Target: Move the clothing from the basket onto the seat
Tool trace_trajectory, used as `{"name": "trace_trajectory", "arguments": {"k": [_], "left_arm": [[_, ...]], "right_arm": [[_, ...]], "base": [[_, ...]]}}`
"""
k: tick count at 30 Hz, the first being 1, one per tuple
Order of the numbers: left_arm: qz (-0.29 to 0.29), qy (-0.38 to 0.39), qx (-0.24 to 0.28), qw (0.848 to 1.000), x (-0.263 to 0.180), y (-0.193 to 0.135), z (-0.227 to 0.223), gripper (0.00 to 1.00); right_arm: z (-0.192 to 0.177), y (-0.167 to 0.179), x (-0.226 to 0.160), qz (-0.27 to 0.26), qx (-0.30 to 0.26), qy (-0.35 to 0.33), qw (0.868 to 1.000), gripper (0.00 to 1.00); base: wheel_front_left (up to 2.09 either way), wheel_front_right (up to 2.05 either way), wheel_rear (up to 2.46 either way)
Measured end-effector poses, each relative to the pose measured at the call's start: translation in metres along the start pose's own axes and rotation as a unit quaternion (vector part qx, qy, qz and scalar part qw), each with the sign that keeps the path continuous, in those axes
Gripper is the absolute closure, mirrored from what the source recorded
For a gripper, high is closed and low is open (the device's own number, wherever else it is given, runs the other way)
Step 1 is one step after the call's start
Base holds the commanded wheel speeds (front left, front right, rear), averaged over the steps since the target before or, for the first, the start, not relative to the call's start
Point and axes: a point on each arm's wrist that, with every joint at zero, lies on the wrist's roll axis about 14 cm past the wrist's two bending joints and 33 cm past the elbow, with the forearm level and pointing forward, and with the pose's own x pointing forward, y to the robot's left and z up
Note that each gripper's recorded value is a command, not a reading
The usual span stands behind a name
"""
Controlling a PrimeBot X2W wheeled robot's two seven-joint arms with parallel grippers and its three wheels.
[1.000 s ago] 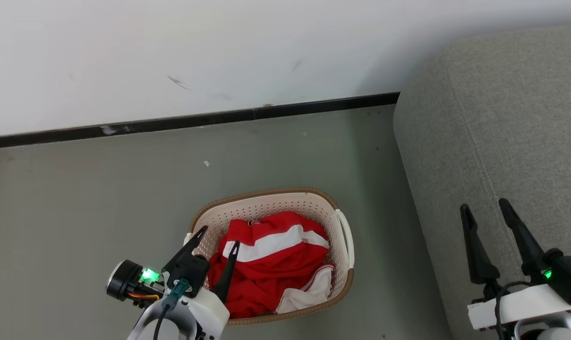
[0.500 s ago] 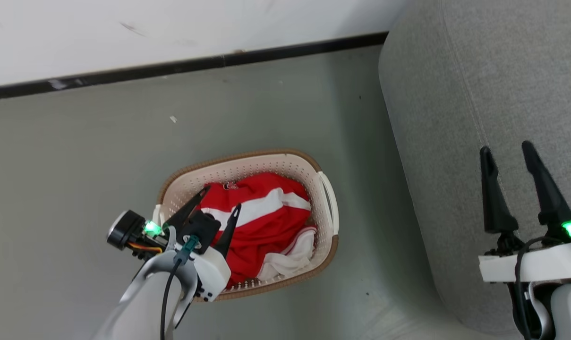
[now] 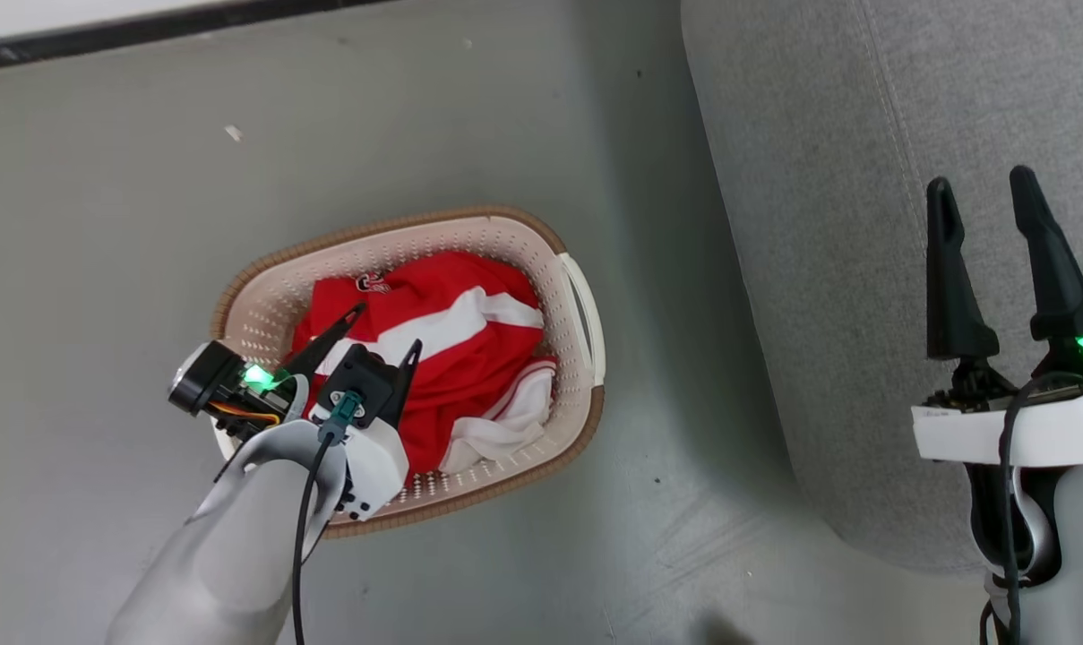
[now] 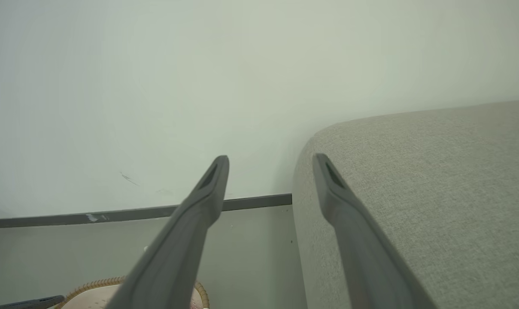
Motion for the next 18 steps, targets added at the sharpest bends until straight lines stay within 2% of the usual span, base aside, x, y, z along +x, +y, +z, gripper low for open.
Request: {"name": "trace_trajectory", "arguments": {"k": [10, 18], "left_arm": [[-0.043, 0.042, 0.032, 0.998, 0.029, -0.010, -0.043, 0.00], [-0.066, 0.067, 0.035, 0.995, 0.050, -0.017, -0.074, 0.00]], "right_arm": [[-0.019, -0.007, 0.015, -0.007, -0.003, 0.013, 1.000, 0.00], [-0.033, -0.013, 0.026, -0.013, -0.005, 0.022, 1.000, 0.00]], "base": [[0.00, 0.00, 0.00], [0.00, 0.00, 0.00]]}}
